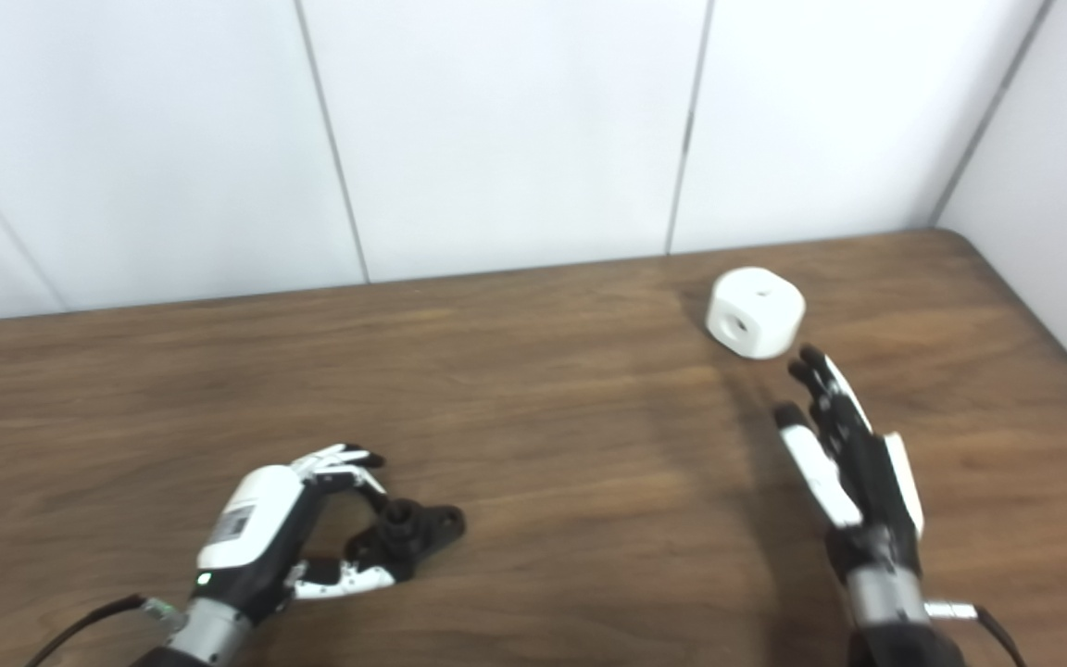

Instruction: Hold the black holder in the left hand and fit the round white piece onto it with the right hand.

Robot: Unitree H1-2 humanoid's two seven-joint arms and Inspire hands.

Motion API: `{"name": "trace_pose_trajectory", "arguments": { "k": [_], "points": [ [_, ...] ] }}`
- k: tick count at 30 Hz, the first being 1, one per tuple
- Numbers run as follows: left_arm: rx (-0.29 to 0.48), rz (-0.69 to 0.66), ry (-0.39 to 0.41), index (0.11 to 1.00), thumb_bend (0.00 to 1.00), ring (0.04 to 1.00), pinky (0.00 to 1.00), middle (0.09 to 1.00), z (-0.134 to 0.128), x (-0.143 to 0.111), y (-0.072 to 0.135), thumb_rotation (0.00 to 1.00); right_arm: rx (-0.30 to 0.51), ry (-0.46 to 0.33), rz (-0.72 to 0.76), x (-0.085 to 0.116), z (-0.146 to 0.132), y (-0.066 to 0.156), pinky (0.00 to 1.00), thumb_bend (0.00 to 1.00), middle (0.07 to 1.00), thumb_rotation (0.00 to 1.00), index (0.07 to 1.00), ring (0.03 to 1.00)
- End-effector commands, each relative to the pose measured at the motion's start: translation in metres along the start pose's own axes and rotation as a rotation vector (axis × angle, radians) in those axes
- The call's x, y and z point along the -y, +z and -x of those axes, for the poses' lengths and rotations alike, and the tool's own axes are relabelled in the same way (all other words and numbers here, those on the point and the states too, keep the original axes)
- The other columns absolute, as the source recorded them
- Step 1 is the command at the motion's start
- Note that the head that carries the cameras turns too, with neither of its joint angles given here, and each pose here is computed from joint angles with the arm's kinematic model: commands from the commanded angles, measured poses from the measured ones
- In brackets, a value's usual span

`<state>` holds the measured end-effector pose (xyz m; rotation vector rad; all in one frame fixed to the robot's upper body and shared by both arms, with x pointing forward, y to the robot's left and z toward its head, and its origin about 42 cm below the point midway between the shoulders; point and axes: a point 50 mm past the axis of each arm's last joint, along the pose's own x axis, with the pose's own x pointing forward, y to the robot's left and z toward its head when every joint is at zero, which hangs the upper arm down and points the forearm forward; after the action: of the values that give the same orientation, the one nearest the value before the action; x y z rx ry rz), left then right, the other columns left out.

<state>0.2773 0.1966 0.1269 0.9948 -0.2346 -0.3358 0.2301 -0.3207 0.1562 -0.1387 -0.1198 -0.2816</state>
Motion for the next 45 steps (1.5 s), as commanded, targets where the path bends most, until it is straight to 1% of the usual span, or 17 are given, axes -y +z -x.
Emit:
{"name": "trace_pose_trajectory", "arguments": {
  "k": [1, 5, 6, 9, 11, 13, 16, 17, 19, 22, 26, 30, 34, 36, 41, 45],
  "points": [
    [-0.025, -0.036, -0.037, 0.485, 0.52, 0.864, 0.85, 0.792, 0.003, 0.001, -0.012, 0.05, 0.092, -0.018, 0.018, 0.005, -0.01, 0.025, 1.0, 0.58, 0.908, 0.6, 0.911, 0.962],
    [-0.027, -0.034, -0.043, 0.486, 0.52, 0.866, 0.84, 0.792, 0.005, -0.002, -0.017, 0.05, 0.118, -0.042, 0.001, 0.005, -0.017, 0.036, 1.0, 0.59, 0.919, 0.52, 0.915, 0.964],
    [-0.027, -0.033, -0.044, 0.486, 0.52, 0.865, 0.84, 0.791, 0.006, -0.003, -0.018, 0.05, 0.128, -0.065, 0.029, 0.004, -0.02, 0.039, 1.0, 0.6, 0.914, 0.5, 0.908, 0.957],
    [-0.031, -0.027, -0.045, 0.486, 0.52, 0.862, 0.83, 0.788, 0.007, -0.005, -0.023, 0.05, 0.144, -0.123, 0.09, 0.001, -0.03, 0.048, 0.95, 0.65, 0.886, 0.48, 0.876, 0.916],
    [-0.036, -0.021, -0.043, 0.485, 0.52, 0.862, 0.81, 0.789, 0.009, -0.007, -0.027, 0.05, 0.151, -0.147, 0.148, 0.0, -0.039, 0.055, 0.94, 0.67, 0.879, 0.47, 0.869, 0.909],
    [-0.04, -0.018, -0.045, 0.485, 0.52, 0.867, 0.81, 0.79, 0.01, -0.009, -0.029, 0.05, 0.155, -0.161, 0.211, -0.001, -0.048, 0.061, 0.95, 0.68, 0.878, 0.45, 0.868, 0.914],
    [-0.042, -0.018, -0.049, 0.486, 0.52, 0.873, 0.8, 0.792, 0.012, -0.012, -0.032, 0.05, 0.158, -0.175, 0.344, -0.001, -0.064, 0.07, 0.94, 0.73, 0.883, 0.45, 0.879, 0.914],
    [-0.044, -0.017, -0.051, 0.486, 0.52, 0.871, 0.8, 0.792, 0.013, -0.012, -0.033, 0.05, 0.157, -0.178, 0.391, 0.0, -0.072, 0.072, 0.93, 0.77, 0.892, 0.46, 0.882, 0.915],
    [-0.044, -0.018, -0.055, 0.486, 0.52, 0.869, 0.8, 0.791, 0.014, -0.012, -0.035, 0.05, 0.154, -0.182, 0.467, 0.001, -0.086, 0.075, 0.93, 0.79, 0.898, 0.45, 0.881, 0.915],
    [-0.046, -0.022, -0.059, 0.486, 0.52, 0.865, 0.8, 0.791, 0.015, -0.012, -0.038, 0.05, 0.132, -0.165, 0.516, 0.003, -0.101, 0.078, 0.92, 0.83, 0.908, 0.43, 0.877, 0.914],
    [-0.042, -0.027, -0.058, 0.485, 0.52, 0.86, 0.8, 0.787, 0.018, -0.011, -0.041, 0.05, 0.091, -0.132, 0.593, 0.005, -0.123, 0.077, 0.9, 0.86, 0.906, 0.39, 0.875, 0.923],
    [-0.041, -0.03, -0.061, 0.485, 0.52, 0.858, 0.8, 0.789, 0.02, -0.01, -0.042, 0.05, 0.037, -0.087, 0.665, 0.003, -0.146, 0.074, 0.9, 0.91, 0.945, 0.35, 0.867, 0.98],
    [-0.048, -0.037, -0.073, 0.485, 0.52, 0.863, 0.81, 0.795, 0.022, -0.009, -0.042, 0.05, -0.007, -0.055, 0.735, 0.0, -0.165, 0.071, 0.9, 0.94, 0.968, 0.33, 0.847, 0.999],
    [-0.046, -0.033, -0.075, 0.485, 0.52, 0.864, 0.8, 0.794, 0.022, -0.009, -0.043, 0.05, -0.025, -0.048, 0.755, -0.002, -0.173, 0.07, 0.9, 0.94, 0.973, 0.31, 0.838, 1.0],
    [-0.037, -0.034, -0.077, 0.486, 0.52, 0.863, 0.8, 0.793, 0.023, -0.009, -0.044, 0.05, -0.072, -0.027, 0.8, -0.005, -0.188, 0.064, 0.9, 0.95, 0.984, 0.3, 0.832, 1.0],
    [-0.032, -0.032, -0.073, 0.485, 0.52, 0.86, 0.8, 0.79, 0.024, -0.009, -0.043, 0.05, -0.103, -0.014, 0.837, -0.007, -0.197, 0.06, 0.87, 0.97, 0.983, 0.3, 0.824, 1.0]
  ]
}}
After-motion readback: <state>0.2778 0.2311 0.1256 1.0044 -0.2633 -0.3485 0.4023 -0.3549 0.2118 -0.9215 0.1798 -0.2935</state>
